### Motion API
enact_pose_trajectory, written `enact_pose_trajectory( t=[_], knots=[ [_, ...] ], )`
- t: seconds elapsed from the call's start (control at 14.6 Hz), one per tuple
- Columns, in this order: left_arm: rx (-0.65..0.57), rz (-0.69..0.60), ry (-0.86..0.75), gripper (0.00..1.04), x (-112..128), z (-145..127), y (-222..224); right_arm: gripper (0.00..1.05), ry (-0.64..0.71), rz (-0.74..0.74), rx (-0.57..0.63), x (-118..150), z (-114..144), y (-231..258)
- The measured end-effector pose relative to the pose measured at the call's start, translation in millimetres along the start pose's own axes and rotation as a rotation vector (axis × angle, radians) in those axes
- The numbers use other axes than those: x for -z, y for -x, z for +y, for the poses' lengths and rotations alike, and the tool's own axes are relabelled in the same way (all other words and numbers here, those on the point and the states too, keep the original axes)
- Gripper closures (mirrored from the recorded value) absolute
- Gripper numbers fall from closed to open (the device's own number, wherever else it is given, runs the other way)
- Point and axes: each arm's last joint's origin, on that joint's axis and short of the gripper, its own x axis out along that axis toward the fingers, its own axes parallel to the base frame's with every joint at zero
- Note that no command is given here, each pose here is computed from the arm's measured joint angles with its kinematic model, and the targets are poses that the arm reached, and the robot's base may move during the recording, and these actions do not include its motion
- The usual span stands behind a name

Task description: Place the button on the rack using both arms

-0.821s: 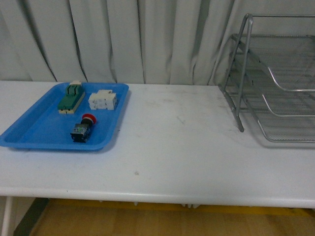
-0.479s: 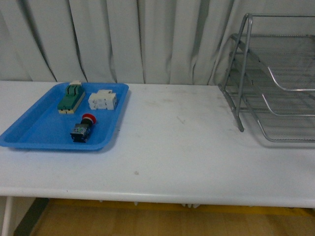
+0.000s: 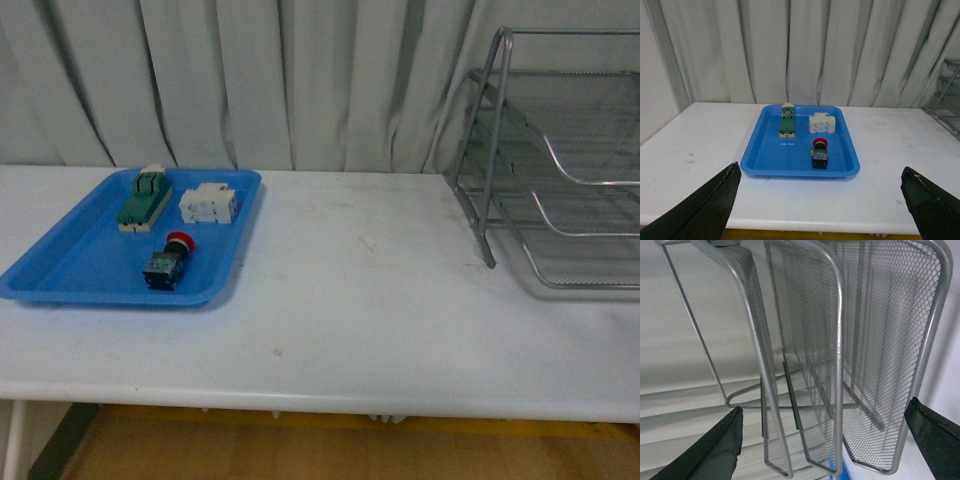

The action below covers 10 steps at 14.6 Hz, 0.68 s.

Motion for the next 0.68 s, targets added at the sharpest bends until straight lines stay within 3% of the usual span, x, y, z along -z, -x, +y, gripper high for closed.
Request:
enact_pose_trajectory(
  t=[0.68],
  knots=[
    [0.0, 0.0, 0.0, 0.07, 0.0, 0.0, 0.0, 0.06, 0.126, 0.036, -0.03, 2.7, -9.6, -42.9]
  ],
)
